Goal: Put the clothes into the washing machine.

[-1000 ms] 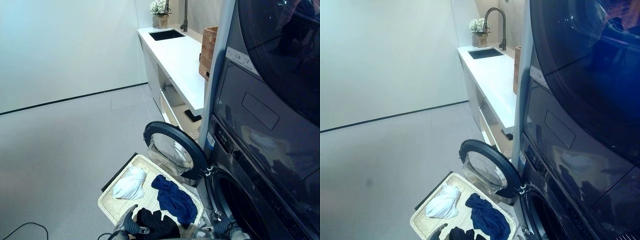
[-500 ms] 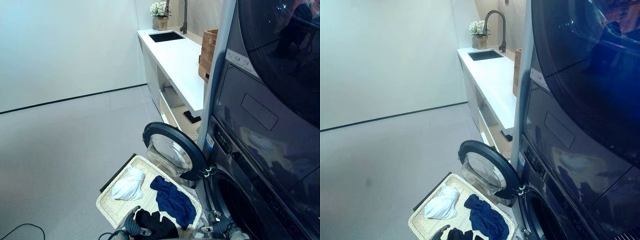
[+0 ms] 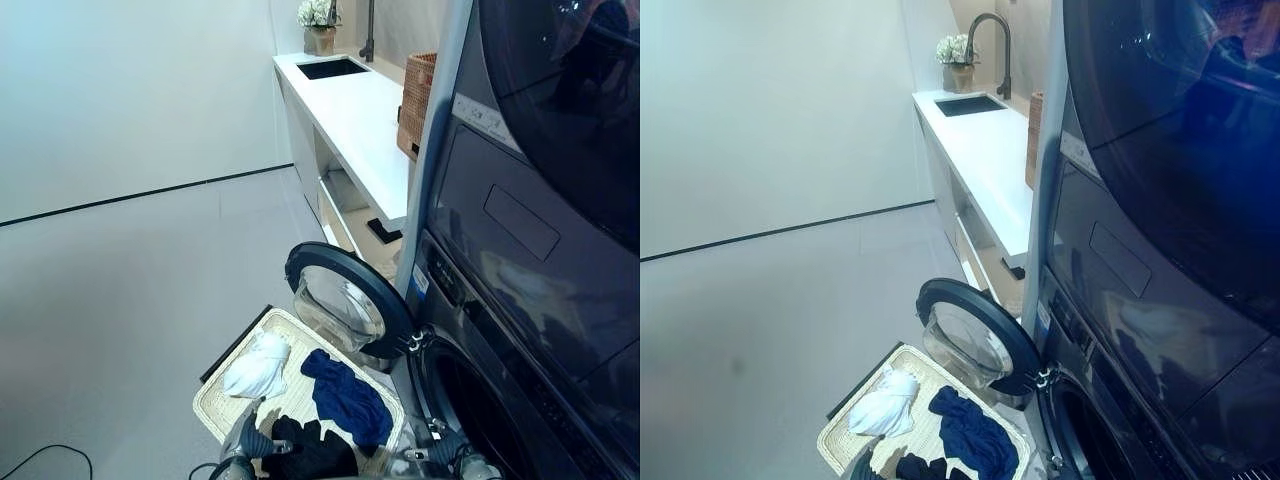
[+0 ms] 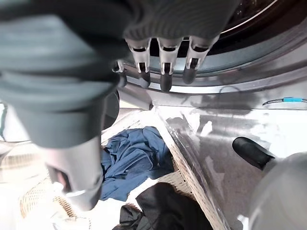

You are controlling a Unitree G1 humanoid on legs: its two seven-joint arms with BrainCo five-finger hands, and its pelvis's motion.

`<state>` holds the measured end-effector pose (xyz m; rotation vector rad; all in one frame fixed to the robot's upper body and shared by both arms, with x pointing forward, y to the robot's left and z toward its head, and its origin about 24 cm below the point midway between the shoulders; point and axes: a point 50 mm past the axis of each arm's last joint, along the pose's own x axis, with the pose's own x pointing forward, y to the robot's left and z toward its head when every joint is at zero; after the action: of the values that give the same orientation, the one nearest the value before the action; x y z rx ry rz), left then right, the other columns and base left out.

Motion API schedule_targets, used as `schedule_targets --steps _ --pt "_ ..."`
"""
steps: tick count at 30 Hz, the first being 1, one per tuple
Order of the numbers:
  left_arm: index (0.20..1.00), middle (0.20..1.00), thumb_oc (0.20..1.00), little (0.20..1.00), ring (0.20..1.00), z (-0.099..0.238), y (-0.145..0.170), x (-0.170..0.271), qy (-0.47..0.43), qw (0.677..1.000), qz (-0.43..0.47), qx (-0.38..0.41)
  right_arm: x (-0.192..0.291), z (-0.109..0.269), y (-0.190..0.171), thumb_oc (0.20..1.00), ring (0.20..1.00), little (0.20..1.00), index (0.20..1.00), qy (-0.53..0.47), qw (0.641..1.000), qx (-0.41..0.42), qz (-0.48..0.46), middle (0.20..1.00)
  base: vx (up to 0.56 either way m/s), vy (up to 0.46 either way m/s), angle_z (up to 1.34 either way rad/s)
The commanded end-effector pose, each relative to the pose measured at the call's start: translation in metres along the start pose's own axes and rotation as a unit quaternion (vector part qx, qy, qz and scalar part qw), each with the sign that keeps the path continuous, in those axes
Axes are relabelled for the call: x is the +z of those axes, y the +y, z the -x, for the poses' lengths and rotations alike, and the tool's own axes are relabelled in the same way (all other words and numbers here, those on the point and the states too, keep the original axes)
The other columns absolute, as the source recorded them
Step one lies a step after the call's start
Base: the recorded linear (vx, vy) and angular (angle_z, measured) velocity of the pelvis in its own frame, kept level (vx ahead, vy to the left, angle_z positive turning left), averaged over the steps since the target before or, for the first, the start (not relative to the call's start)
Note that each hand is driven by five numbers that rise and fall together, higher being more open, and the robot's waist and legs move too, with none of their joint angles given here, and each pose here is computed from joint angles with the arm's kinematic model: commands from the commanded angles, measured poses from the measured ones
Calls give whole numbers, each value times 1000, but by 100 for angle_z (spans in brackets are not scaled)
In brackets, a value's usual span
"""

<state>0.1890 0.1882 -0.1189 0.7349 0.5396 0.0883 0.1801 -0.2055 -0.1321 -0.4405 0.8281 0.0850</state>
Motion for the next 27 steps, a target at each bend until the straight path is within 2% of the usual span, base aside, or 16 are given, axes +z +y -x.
schedule_targets --steps 1,10,13,17,18,27 --pt "1000 1000 1000 1000 1000 -43 58 66 -97 984 49 142 82 -13 -10 1000 1000 1000 1000 -139 989 -30 -27 1000 -248 80 8" --pt "1000 1000 1000 1000 1000 -62 114 130 -175 948 55 261 141 -9 -42 1000 1000 1000 1000 -252 963 -78 -49 1000 -144 50 6" --pt "1000 1000 1000 1000 1000 -69 155 158 -206 928 60 305 179 0 -51 1000 1000 1000 1000 -318 941 -87 -73 1000 -122 32 3" --pt "1000 1000 1000 1000 1000 -70 185 184 -226 910 69 340 207 9 -59 1000 1000 1000 1000 -361 923 -96 -87 1000 -102 20 4" --pt "1000 1000 1000 1000 1000 -69 205 202 -238 898 77 362 228 16 -63 1000 1000 1000 1000 -388 912 -99 -92 1000 -136 24 8" --pt "1000 1000 1000 1000 1000 -60 262 245 -248 861 76 437 270 34 -79 1000 1000 1000 1000 -445 879 -111 -134 1000 -52 19 1"
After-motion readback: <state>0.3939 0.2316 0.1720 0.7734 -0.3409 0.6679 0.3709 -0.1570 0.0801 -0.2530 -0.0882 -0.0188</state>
